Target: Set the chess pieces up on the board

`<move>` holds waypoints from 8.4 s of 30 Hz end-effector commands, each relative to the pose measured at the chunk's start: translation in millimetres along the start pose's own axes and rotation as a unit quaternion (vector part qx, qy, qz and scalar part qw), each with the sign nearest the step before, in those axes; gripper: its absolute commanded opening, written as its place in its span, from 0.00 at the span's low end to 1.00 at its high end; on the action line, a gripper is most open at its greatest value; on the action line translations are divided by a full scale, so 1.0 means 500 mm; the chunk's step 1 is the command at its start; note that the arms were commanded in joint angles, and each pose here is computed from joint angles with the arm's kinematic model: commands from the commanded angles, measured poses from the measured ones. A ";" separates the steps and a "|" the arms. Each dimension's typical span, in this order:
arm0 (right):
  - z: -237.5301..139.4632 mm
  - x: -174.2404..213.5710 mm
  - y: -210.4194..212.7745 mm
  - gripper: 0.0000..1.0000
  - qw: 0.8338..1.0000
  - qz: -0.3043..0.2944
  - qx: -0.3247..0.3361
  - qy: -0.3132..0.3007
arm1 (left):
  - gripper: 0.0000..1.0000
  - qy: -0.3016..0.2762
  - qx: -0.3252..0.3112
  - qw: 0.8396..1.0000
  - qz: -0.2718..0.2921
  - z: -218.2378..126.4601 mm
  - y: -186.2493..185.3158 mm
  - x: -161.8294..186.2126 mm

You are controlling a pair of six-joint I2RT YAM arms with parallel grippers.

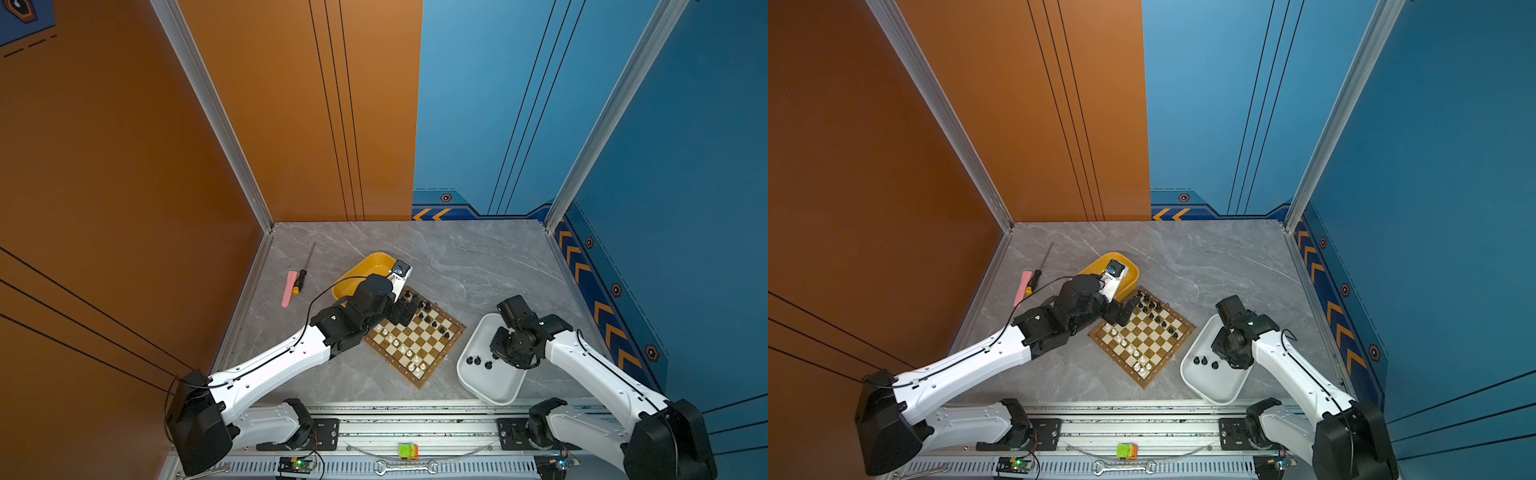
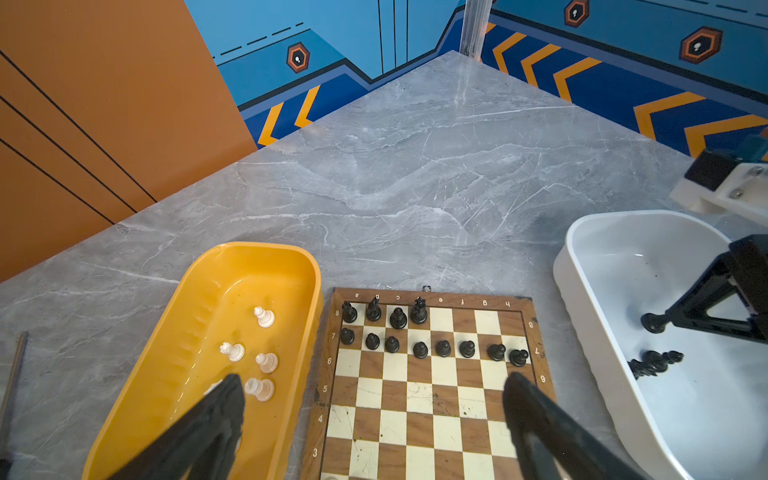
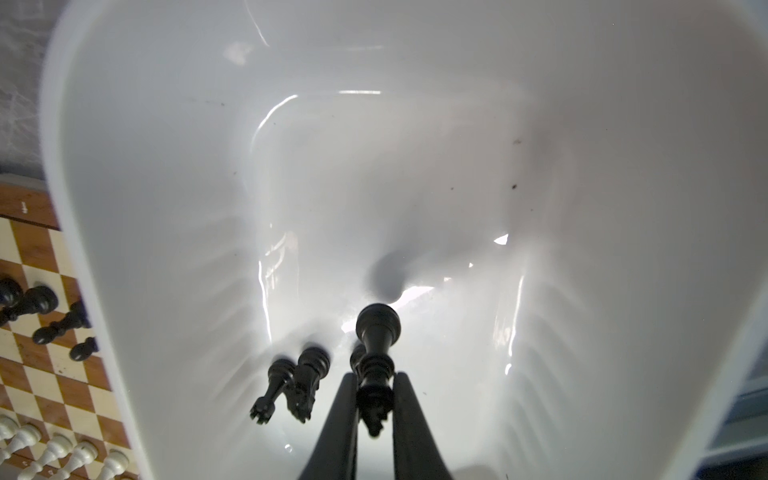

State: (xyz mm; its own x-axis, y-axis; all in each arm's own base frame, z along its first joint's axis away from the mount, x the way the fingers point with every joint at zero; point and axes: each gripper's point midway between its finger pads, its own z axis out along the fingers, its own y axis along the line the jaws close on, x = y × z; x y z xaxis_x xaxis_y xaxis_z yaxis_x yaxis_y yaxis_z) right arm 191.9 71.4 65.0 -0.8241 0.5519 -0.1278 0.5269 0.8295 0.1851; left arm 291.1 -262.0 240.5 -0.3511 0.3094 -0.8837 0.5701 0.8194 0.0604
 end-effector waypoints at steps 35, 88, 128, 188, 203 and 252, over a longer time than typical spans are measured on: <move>-0.020 -0.054 0.400 0.14 0.970 -0.238 0.002 0.055 | 0.98 0.040 -0.121 0.989 -0.078 -0.115 0.137 0.144; 0.096 -0.047 0.422 0.18 0.958 -0.263 0.035 0.113 | 0.98 0.040 -0.147 0.984 -0.093 -0.129 0.173 0.148; 0.009 -0.056 0.434 0.48 0.963 -0.260 0.009 0.075 | 0.98 0.031 -0.136 0.986 -0.095 -0.140 0.173 0.154; 0.016 0.056 0.007 0.33 0.994 -0.091 0.027 0.056 | 0.98 0.050 0.109 0.993 0.002 0.062 -0.149 0.008; 0.036 0.058 0.001 0.30 0.992 -0.095 0.029 0.081 | 0.98 0.064 0.099 0.993 0.010 0.067 -0.153 0.009; 0.044 0.062 0.000 0.22 0.992 -0.093 0.027 0.085 | 0.98 0.071 0.080 0.994 0.022 0.045 -0.136 0.034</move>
State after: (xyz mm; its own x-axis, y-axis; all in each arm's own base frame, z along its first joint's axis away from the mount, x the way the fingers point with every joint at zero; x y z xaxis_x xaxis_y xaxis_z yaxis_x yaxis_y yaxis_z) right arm 172.2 88.6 39.3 -0.9297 0.3682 0.0135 0.3672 0.9230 0.1147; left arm 267.8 -328.0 207.8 -0.4350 0.4059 -0.8038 0.6938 0.7200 -0.0119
